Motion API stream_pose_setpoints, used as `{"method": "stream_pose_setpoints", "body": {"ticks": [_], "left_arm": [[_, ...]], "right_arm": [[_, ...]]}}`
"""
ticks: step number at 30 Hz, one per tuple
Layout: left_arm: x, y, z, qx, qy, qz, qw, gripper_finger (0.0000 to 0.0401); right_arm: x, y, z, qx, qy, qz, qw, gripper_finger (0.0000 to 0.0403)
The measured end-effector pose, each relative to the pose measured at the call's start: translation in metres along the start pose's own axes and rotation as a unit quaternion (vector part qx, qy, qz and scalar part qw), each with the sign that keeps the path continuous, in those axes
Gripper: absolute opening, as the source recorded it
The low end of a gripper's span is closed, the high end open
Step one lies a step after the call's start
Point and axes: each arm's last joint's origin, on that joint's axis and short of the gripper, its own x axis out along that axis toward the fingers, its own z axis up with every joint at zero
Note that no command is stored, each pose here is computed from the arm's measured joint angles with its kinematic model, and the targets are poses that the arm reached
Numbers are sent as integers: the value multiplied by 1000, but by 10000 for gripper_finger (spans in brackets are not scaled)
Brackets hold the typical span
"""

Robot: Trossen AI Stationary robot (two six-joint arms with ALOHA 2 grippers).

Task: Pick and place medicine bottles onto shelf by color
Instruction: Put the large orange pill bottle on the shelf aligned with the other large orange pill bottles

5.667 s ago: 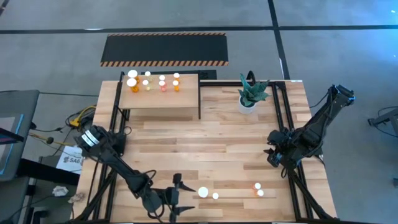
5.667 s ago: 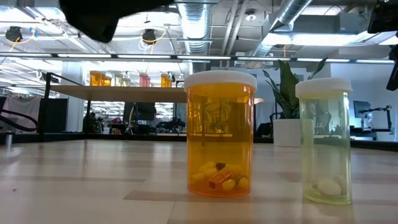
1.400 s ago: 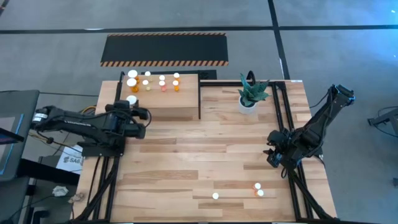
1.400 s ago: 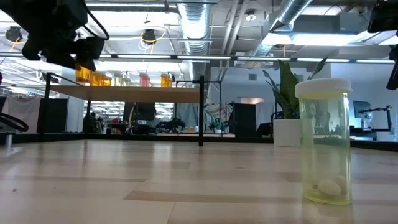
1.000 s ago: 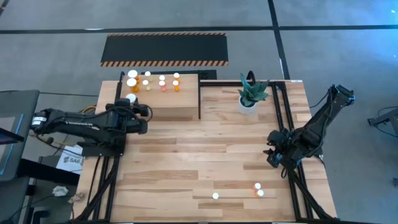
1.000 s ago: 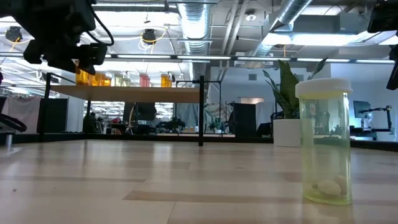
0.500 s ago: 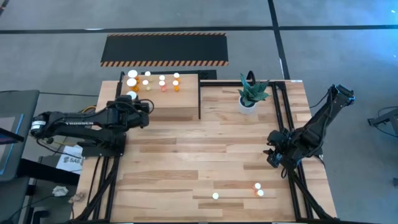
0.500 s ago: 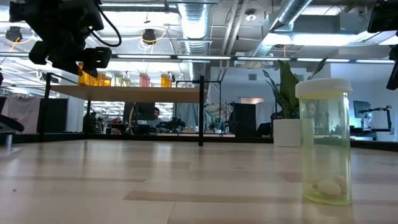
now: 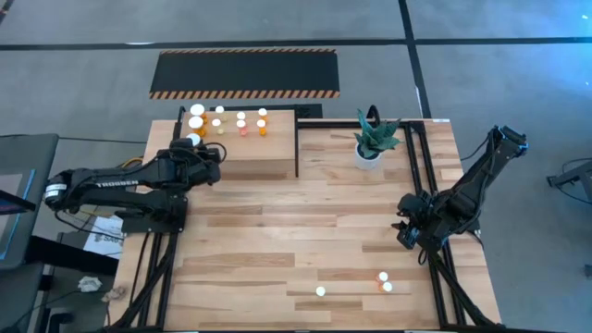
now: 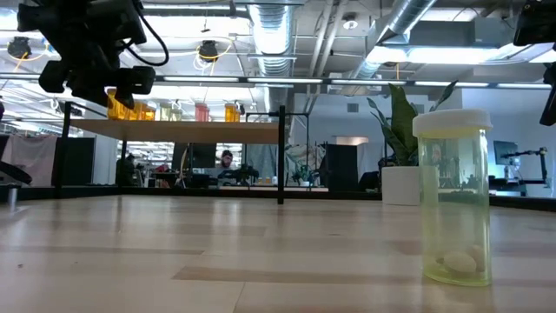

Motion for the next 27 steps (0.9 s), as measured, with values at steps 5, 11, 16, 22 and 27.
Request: {"method": "stream_pose_setpoints", "body": {"ticks": [5,11,16,22,27], "left_arm": [[0,0,0,3,2,1,1000,160],[0,0,0,1,6,-1,1000,162],[0,1,-1,4,11,-1,1000,163],[0,1,-2,7,19,-2,1000,163],[0,1,-2,7,19,-2,1000,164]], "right_arm": [[0,0,0,0,0,0,1000,226],[0,0,0,0,0,0,1000,226],[0,0,0,0,0,0,1000,226],[0,0,0,0,0,0,1000,226],[0,0,0,0,0,0,1000,226]]}}
